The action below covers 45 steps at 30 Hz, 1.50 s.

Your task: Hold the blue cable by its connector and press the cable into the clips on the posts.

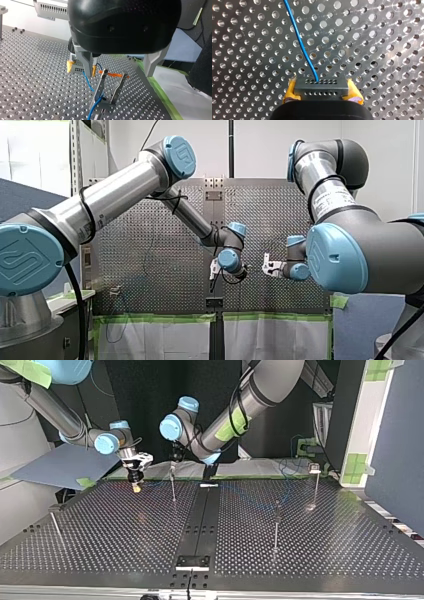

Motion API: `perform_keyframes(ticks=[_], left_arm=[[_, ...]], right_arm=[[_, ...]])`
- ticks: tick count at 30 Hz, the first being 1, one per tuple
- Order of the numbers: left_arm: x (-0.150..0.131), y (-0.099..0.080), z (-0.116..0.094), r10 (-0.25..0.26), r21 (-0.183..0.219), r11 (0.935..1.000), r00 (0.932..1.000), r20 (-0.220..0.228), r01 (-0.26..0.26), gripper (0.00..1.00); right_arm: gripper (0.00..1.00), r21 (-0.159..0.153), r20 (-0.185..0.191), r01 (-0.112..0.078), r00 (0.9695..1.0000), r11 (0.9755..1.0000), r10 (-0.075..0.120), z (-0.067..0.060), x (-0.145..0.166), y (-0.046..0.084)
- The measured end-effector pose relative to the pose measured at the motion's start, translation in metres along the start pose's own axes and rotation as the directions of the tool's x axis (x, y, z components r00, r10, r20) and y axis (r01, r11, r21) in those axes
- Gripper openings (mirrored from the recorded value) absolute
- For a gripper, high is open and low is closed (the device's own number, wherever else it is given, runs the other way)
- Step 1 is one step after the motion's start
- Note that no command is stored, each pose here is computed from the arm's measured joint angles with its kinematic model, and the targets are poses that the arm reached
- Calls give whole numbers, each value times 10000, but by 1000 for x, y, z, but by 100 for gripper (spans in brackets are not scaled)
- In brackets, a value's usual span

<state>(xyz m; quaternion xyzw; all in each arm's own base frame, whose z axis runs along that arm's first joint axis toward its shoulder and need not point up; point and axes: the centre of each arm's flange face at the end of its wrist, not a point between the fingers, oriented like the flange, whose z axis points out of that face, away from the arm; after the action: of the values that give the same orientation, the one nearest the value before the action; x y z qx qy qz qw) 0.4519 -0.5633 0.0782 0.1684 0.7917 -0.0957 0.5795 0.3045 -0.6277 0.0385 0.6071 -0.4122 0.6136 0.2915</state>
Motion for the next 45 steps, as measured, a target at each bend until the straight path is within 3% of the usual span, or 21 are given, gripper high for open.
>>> perform_keyframes(ticks=[19,27,36,45], left_arm=[[3,1,-2,66,-5,10000,9999,-151,-66,99],[19,12,-8,187,104,9998,9991,-387,-183,99],[0,14,-29,-40,222,9997,9996,271,34,99],[-23,16,-55,-668,236,9976,9924,1031,647,99]], right_arm=[[0,0,1,0,10000,10000,0,0,0,0],[0,-3,-1,-16,10000,10000,16,0,0,0],[0,-16,-2,-32,10000,10000,32,0,0,1],[0,-20,-2,-59,10000,10000,59,0,0,1]])
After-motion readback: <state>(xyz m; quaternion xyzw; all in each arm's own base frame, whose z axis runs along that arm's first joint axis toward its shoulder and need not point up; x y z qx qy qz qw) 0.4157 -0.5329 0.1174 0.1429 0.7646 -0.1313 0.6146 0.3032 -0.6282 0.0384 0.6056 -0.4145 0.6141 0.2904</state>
